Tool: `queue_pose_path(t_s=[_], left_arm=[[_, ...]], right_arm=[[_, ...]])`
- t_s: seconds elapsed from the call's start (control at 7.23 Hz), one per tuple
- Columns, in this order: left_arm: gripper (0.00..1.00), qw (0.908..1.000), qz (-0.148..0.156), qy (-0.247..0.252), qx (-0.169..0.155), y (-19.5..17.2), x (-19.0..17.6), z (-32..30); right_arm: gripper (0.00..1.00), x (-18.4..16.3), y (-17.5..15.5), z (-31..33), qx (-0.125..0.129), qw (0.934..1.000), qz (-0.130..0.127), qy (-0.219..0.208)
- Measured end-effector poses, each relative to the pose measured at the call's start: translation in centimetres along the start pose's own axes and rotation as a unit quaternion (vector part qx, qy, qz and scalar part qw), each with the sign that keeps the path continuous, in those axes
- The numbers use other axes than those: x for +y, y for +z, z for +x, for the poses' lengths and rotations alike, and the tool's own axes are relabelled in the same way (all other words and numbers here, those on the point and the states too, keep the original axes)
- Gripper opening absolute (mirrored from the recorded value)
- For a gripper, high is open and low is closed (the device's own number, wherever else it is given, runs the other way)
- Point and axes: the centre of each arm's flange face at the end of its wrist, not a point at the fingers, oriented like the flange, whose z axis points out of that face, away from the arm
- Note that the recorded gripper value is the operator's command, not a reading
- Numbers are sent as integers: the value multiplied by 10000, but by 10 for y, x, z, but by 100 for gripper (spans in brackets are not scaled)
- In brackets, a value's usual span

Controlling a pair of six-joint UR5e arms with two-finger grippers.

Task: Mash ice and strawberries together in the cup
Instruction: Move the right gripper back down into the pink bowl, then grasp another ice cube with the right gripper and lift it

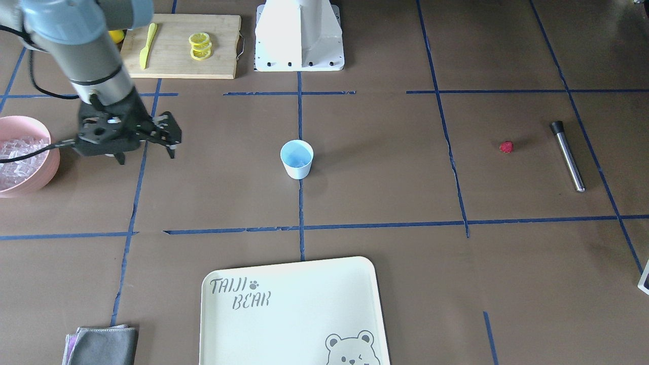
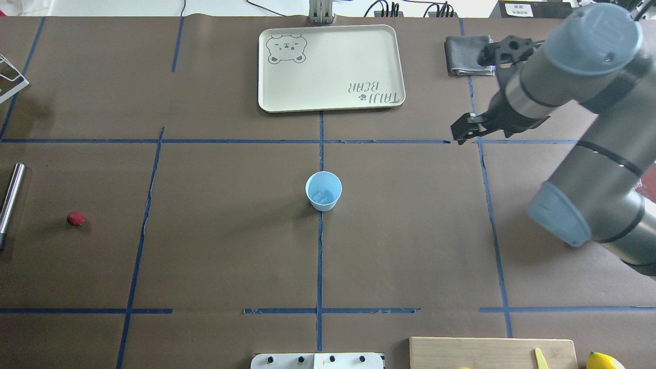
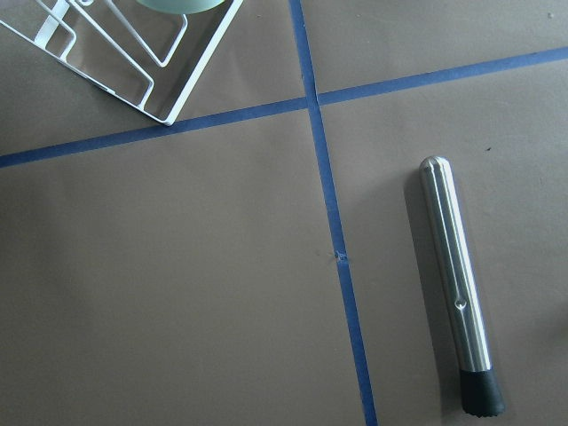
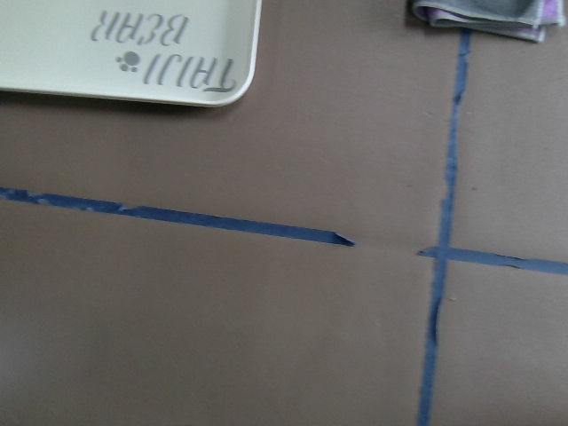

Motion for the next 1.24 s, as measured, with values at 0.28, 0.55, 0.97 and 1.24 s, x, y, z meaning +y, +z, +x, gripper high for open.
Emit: queue_pose_path(t_s=[0.28, 0.55, 0.97, 1.24], left_arm=[[100, 10000, 1, 1, 0, 0, 0, 0], [100, 10000, 1, 1, 0, 0, 0, 0], [100, 10000, 0, 0, 0, 0, 0, 0], [100, 10000, 0, 0, 0, 0, 0, 0]], right_arm=[[99, 23, 1, 97, -193, 9995, -21, -245], [98, 66, 22, 179, -351, 9985, 30, -411], [78, 109, 54, 254, -279, 9984, 33, -490], [66, 117, 72, 274, -225, 9989, -24, -399]])
